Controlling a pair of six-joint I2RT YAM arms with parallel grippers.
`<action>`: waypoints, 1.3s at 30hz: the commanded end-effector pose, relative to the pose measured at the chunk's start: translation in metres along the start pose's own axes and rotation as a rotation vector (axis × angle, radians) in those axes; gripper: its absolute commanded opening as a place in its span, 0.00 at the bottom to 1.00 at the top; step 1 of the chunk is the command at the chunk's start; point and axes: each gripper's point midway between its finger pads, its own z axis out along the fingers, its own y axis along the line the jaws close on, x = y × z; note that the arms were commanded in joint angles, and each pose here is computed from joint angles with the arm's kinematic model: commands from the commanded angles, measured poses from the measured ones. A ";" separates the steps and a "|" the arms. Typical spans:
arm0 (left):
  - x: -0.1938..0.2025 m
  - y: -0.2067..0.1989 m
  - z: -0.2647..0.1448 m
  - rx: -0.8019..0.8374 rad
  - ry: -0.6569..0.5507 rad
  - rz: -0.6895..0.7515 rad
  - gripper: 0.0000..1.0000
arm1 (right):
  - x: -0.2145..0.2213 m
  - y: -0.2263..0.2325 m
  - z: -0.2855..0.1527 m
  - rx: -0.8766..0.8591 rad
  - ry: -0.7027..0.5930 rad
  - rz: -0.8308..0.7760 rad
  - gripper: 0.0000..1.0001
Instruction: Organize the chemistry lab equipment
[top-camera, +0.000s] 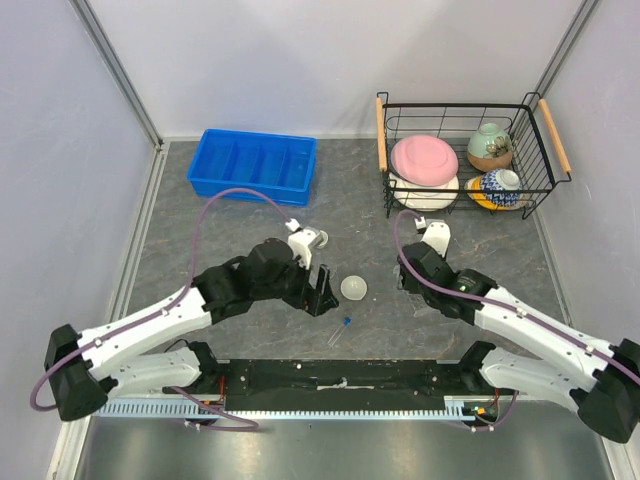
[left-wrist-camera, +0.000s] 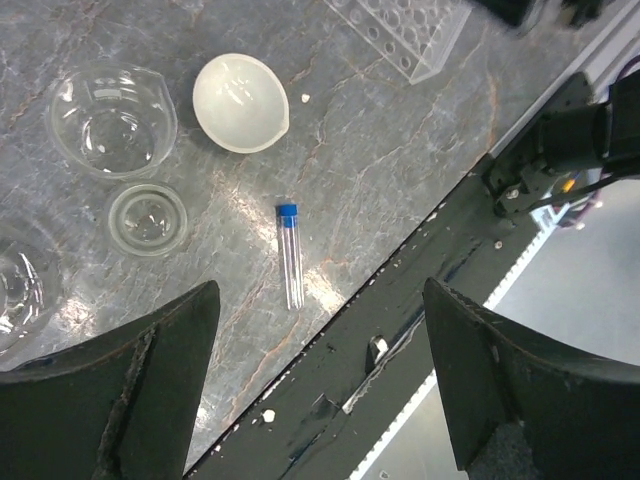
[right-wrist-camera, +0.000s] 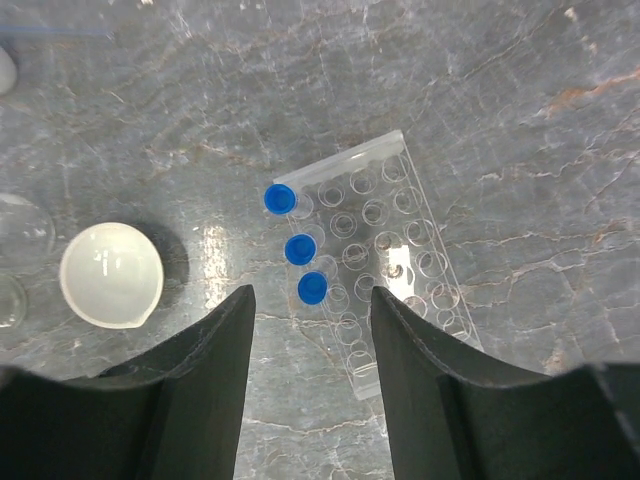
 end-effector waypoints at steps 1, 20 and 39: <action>-0.001 -0.002 0.010 -0.123 -0.003 0.058 0.88 | -0.032 -0.009 -0.024 0.015 -0.085 0.009 0.57; 0.099 0.026 0.069 -0.506 0.236 0.185 0.74 | -0.030 -0.001 -0.044 -0.115 -0.080 0.030 0.56; 0.129 0.017 0.103 -0.487 0.298 0.236 0.67 | -0.028 -0.001 -0.047 -0.132 -0.074 0.024 0.54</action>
